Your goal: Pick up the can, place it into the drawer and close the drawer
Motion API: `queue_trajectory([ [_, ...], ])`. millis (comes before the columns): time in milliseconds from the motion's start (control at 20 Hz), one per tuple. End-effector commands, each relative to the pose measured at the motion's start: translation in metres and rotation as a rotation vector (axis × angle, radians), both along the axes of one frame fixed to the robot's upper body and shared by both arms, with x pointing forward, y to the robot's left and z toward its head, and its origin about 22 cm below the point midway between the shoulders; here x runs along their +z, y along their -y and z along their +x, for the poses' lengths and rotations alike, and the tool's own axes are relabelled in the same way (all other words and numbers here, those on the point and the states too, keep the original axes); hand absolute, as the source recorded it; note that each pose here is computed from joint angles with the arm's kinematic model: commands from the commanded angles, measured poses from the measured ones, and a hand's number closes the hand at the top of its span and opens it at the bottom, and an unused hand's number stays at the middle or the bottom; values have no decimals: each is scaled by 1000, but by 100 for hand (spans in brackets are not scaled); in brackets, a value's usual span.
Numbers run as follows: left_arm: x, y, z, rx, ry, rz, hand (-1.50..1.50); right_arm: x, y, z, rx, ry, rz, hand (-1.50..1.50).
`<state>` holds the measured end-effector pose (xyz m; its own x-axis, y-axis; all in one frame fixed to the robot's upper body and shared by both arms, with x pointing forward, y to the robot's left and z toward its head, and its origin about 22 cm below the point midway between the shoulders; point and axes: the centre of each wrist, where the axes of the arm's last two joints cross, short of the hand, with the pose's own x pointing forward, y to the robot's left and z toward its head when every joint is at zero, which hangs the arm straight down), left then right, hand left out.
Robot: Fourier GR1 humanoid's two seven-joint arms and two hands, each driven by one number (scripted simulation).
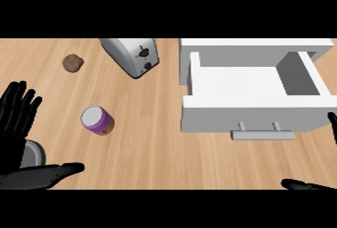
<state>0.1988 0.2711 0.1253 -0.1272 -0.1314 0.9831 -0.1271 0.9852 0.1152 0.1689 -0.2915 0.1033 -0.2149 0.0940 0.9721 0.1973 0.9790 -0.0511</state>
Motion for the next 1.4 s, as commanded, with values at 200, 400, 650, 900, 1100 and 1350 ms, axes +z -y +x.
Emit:
queue_trajectory([
  [200,26,-7,-28,4,-3,0,-150,-7,25,-27,-9,-17,4,-150],
  [400,7,-18,-23,35,-33,-96,-150,-17,23,-36,1,-4,15,-150],
  [650,10,-20,-5,43,-35,-215,-150,-16,40,-47,-3,-13,-6,-150],
  [900,17,-30,-13,26,-72,-275,-150,-19,59,-40,-4,-12,28,-150],
  [1100,11,-19,20,22,-110,-318,-150,-6,65,-57,10,-14,11,-150],
  [1350,-7,-5,37,24,-112,-325,-150,-1,76,-72,9,-22,3,-150],
])
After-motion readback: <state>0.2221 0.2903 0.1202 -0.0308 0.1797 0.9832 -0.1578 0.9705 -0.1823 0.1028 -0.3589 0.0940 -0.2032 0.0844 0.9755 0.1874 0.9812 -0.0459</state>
